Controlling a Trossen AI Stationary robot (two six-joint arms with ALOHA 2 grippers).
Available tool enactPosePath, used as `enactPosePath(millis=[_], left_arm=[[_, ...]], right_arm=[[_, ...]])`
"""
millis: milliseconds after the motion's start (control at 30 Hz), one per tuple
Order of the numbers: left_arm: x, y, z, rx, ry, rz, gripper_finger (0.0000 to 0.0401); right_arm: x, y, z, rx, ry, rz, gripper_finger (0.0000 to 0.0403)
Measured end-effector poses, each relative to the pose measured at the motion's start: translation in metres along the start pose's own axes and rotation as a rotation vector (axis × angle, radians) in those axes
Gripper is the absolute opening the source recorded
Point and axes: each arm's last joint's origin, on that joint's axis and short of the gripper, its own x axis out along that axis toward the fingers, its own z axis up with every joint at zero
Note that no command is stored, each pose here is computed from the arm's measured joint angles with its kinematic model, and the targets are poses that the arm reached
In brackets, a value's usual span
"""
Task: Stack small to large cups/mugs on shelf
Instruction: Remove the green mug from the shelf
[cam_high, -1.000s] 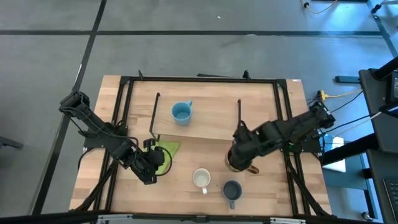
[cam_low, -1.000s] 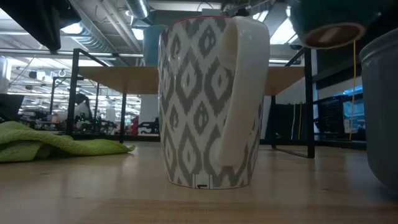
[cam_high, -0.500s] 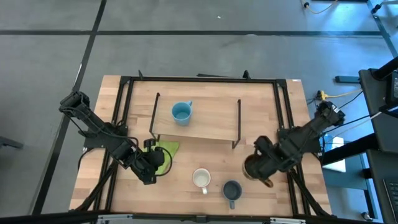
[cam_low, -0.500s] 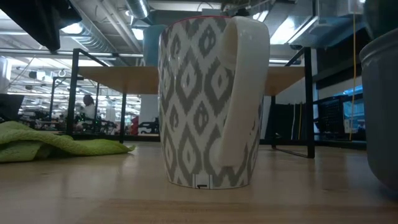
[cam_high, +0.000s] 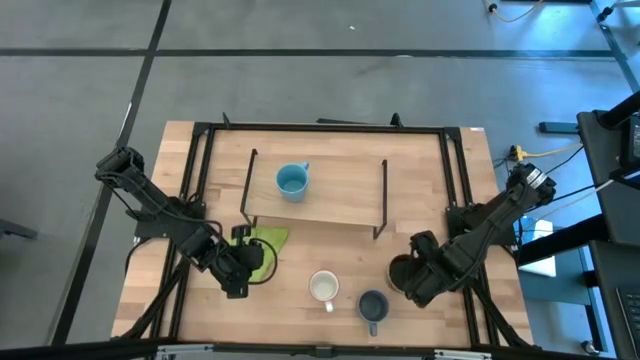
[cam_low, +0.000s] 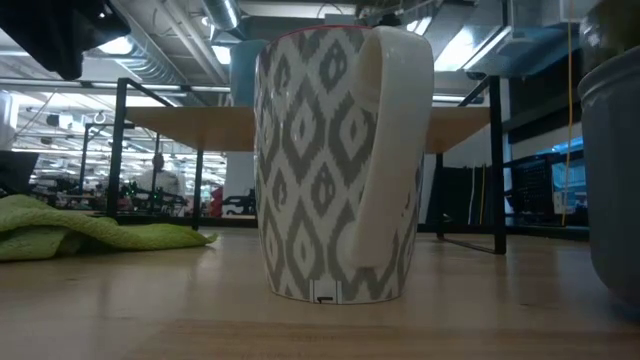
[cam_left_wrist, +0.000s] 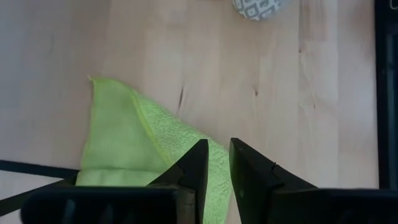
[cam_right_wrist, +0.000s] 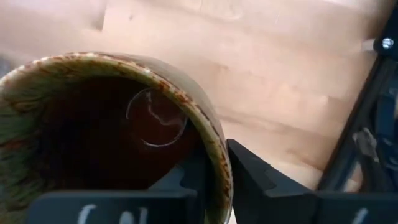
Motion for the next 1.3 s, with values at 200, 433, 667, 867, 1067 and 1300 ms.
enactPosePath(millis=[200,433,667,867,1067,1300], left_arm=[[0.0,0.0,0.0,0.001,0.005,-0.007,0.006],[-0.001,-0.001,-0.001,0.005,0.006,-0.01,0.006],[-0.001,-0.001,-0.001,0.004,0.006,-0.01,0.006],[-0.001,-0.002,-0.001,0.002,0.017,-0.023,0.006],[-0.001,-0.002,-0.001,-0.001,0.018,-0.024,0.006],[0.0,-0.002,-0.001,-0.012,0.015,-0.026,0.006]], right_arm=[[0.014,-0.006,0.002,0.05,-0.043,-0.049,0.0052],[0.036,-0.008,0.0,0.077,-0.014,-0.044,0.0051],[0.053,-0.007,-0.001,0.095,-0.001,-0.005,0.0052],[0.059,-0.007,-0.002,0.094,0.006,0.018,0.0052],[0.052,-0.008,0.001,0.081,-0.033,0.038,0.0063],[0.04,-0.017,0.007,0.086,-0.035,0.037,0.0112]])
